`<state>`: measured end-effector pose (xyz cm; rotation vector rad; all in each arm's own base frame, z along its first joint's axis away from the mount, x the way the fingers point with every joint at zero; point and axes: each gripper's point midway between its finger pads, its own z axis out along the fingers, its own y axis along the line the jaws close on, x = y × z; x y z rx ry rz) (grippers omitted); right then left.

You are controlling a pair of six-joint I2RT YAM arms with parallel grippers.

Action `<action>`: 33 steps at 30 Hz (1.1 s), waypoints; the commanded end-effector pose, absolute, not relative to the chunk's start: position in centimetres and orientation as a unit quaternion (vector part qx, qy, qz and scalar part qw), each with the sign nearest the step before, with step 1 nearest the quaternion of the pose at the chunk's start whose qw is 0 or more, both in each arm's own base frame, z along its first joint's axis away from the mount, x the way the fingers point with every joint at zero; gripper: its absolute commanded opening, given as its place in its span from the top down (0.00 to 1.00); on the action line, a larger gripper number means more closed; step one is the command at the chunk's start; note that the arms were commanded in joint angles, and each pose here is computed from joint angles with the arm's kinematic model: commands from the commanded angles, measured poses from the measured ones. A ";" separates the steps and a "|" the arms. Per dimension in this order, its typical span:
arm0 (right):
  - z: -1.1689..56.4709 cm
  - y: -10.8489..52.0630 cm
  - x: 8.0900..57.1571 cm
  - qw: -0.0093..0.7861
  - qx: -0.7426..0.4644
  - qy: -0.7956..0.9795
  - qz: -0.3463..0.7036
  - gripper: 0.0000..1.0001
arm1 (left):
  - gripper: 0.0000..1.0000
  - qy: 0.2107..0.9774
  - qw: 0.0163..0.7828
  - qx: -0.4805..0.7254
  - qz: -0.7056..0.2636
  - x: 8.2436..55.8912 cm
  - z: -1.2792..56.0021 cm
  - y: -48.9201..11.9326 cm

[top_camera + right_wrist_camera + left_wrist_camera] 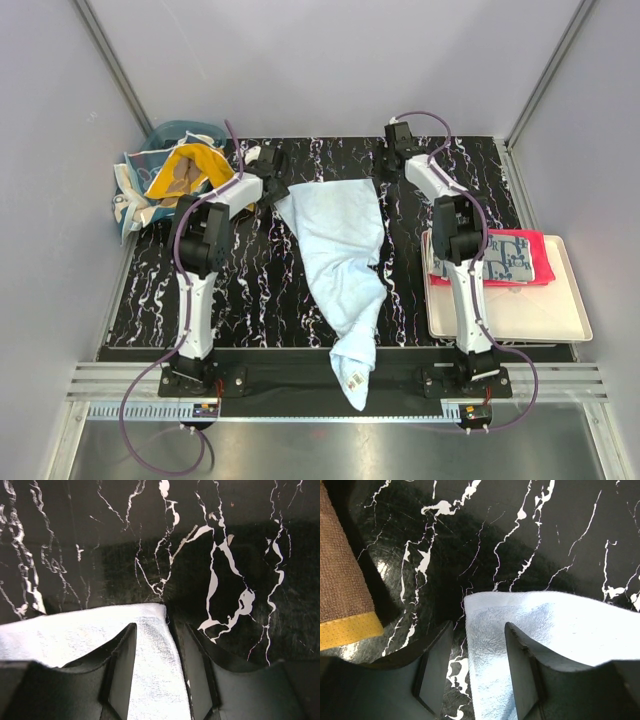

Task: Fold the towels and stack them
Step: Flatten out the crumpled towel

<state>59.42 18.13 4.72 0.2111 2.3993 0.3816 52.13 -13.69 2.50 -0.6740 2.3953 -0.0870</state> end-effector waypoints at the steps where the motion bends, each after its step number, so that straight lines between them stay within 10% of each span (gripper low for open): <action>1: 4.9 18.9 59.9 0.348 0.063 0.926 0.129 0.51 | 0.50 0.913 0.312 -0.264 -0.005 52.3 1.7 -12.7; 19: 2.6 19.4 59.6 0.329 0.038 0.941 0.071 0.55 | 0.61 0.921 0.290 -0.258 0.013 53.3 0.5 -12.8; 33: 4.4 18.5 59.8 0.350 0.035 0.934 0.056 0.97 | 1.00 0.912 0.340 -0.231 -0.009 54.6 5.0 -13.2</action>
